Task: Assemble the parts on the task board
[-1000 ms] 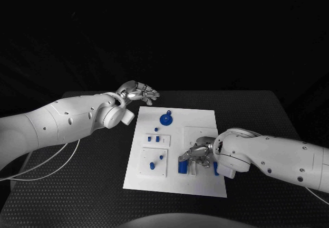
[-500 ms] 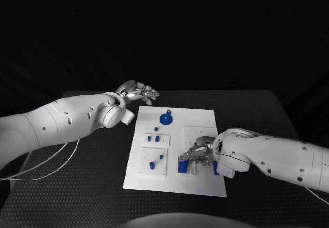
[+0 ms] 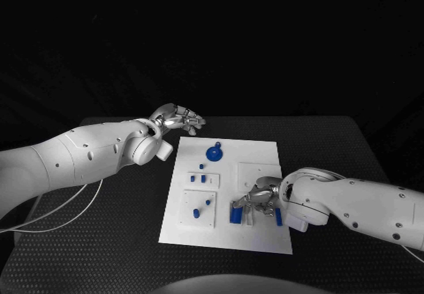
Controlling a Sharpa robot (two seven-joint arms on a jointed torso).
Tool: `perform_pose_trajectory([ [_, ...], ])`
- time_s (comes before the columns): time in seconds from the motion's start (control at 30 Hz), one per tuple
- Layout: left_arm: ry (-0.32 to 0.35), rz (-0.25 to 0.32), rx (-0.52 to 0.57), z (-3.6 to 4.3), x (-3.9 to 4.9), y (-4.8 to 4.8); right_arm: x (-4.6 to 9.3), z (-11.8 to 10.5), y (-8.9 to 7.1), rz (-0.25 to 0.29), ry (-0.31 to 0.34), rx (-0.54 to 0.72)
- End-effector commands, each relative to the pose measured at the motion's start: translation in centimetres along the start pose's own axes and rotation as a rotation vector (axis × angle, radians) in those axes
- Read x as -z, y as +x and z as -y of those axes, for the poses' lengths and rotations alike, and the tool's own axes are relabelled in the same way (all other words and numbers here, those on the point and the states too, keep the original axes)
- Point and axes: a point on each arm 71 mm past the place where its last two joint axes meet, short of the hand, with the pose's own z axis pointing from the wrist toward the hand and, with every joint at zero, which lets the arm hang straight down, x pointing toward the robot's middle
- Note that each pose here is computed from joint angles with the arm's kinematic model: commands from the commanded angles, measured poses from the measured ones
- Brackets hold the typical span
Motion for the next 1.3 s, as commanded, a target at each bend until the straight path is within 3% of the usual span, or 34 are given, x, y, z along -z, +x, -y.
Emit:
perform_pose_trajectory([
  [0.03,0.007,-0.011,0.008,0.13,-0.03,0.11,0.2,0.1,-0.2,0.032,-0.027,0.034],
  [0.3,0.007,-0.011,0.008,0.11,-0.02,0.07,1.2,-0.2,-0.9,0.119,-0.106,0.113],
  [0.47,0.007,-0.009,0.007,0.08,-0.02,-0.02,1.8,-0.5,-1.4,0.183,-0.208,0.146],
  [0.53,0.007,-0.008,0.007,0.07,0.0,-0.05,2.2,-0.6,-1.7,0.23,-0.264,0.185],
  [0.63,0.006,-0.008,0.007,0.05,0.01,-0.1,3.0,-1.0,-2.3,0.276,-0.403,0.238],
  [0.8,0.007,-0.006,0.006,0.01,0.02,-0.19,4.0,-1.7,-2.9,0.396,-0.579,0.459],
  [0.93,0.007,-0.007,0.007,-0.01,0.03,-0.2,4.2,-2.5,-2.6,0.43,-0.661,0.565],
  [1.07,0.007,-0.007,0.006,-0.04,0.02,-0.27,3.9,-3.1,-2.0,0.446,-0.69,0.635],
  [1.3,0.006,-0.006,0.006,-0.08,0.04,-0.35,3.0,-3.0,-0.2,0.405,-0.693,0.696],
])
